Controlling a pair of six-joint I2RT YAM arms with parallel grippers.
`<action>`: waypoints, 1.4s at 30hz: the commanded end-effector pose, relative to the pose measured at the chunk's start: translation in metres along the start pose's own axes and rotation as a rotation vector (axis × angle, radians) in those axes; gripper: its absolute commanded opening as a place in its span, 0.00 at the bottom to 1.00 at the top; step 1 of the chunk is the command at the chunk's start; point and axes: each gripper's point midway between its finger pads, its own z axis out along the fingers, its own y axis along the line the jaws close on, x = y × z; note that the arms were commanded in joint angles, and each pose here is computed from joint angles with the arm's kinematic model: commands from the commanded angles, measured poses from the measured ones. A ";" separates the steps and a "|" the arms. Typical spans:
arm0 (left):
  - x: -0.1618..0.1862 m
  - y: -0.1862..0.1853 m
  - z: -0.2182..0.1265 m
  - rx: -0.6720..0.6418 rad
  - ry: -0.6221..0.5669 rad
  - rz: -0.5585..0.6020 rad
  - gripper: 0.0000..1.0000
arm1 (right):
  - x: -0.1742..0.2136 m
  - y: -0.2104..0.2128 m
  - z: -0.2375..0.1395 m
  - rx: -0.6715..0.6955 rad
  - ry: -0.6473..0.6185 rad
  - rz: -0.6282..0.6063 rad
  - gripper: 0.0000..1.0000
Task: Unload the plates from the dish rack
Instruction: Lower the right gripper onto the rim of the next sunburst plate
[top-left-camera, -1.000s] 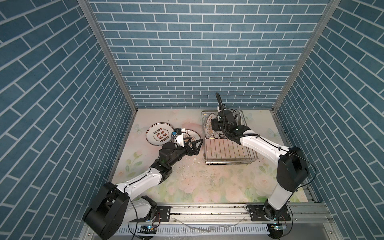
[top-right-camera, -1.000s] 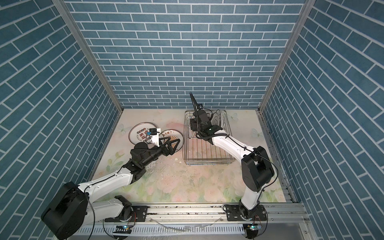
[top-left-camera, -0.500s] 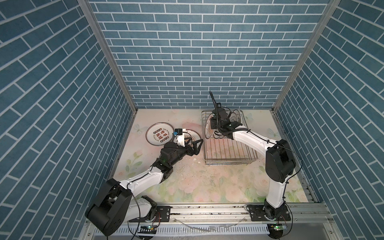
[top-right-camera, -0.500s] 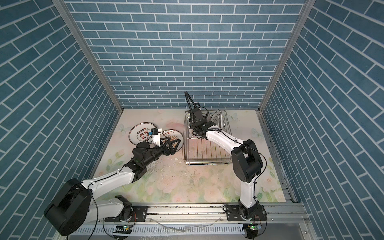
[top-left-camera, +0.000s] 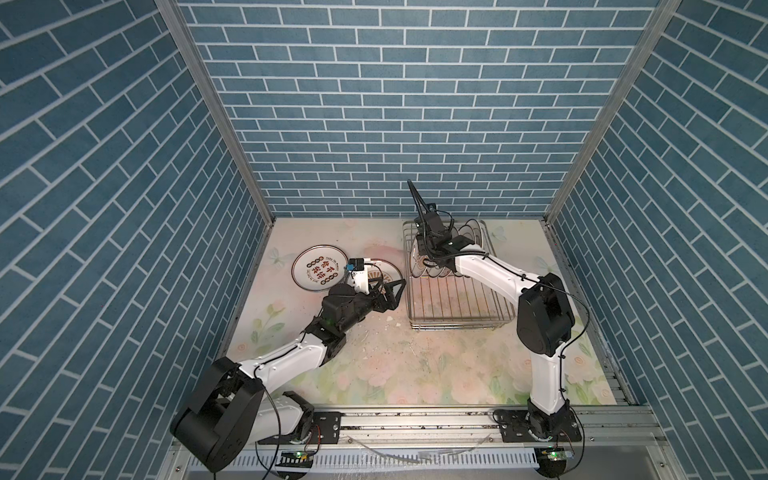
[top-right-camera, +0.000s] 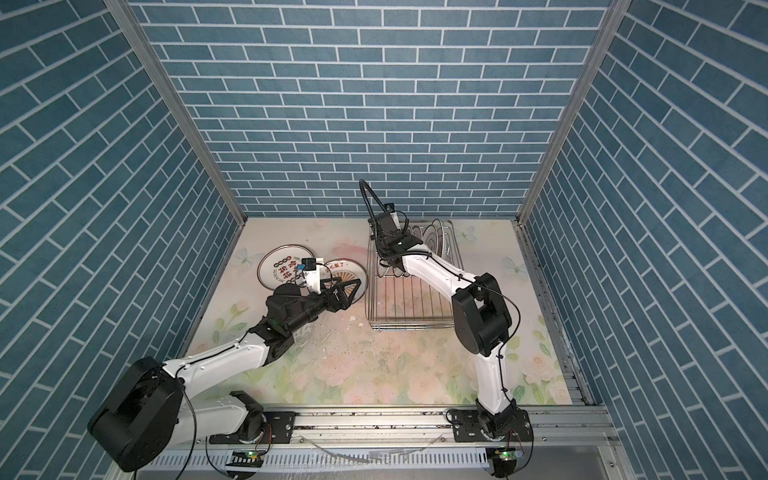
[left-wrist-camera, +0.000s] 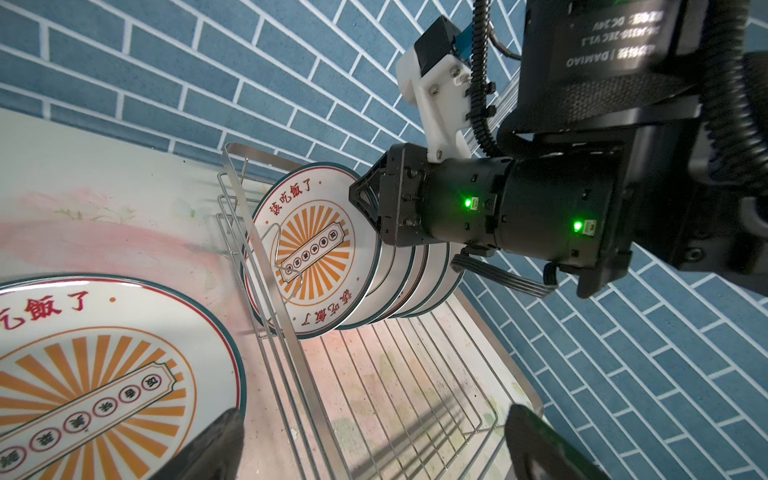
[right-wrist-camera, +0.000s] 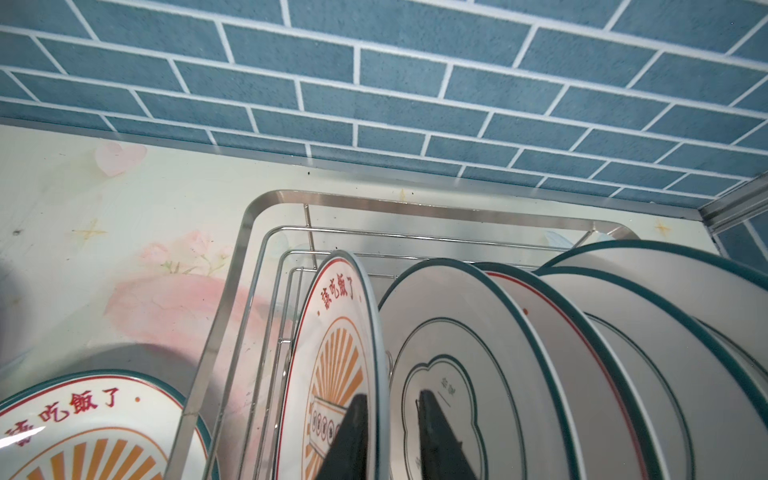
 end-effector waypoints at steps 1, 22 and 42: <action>-0.002 0.001 0.000 -0.009 -0.002 -0.017 1.00 | 0.003 -0.007 0.001 0.073 0.015 -0.002 0.23; 0.000 0.007 -0.007 -0.040 -0.014 -0.033 1.00 | -0.004 -0.001 0.008 0.139 0.014 -0.037 0.12; -0.002 0.010 -0.009 -0.059 -0.021 -0.034 1.00 | -0.038 -0.008 -0.035 0.137 -0.126 -0.063 0.06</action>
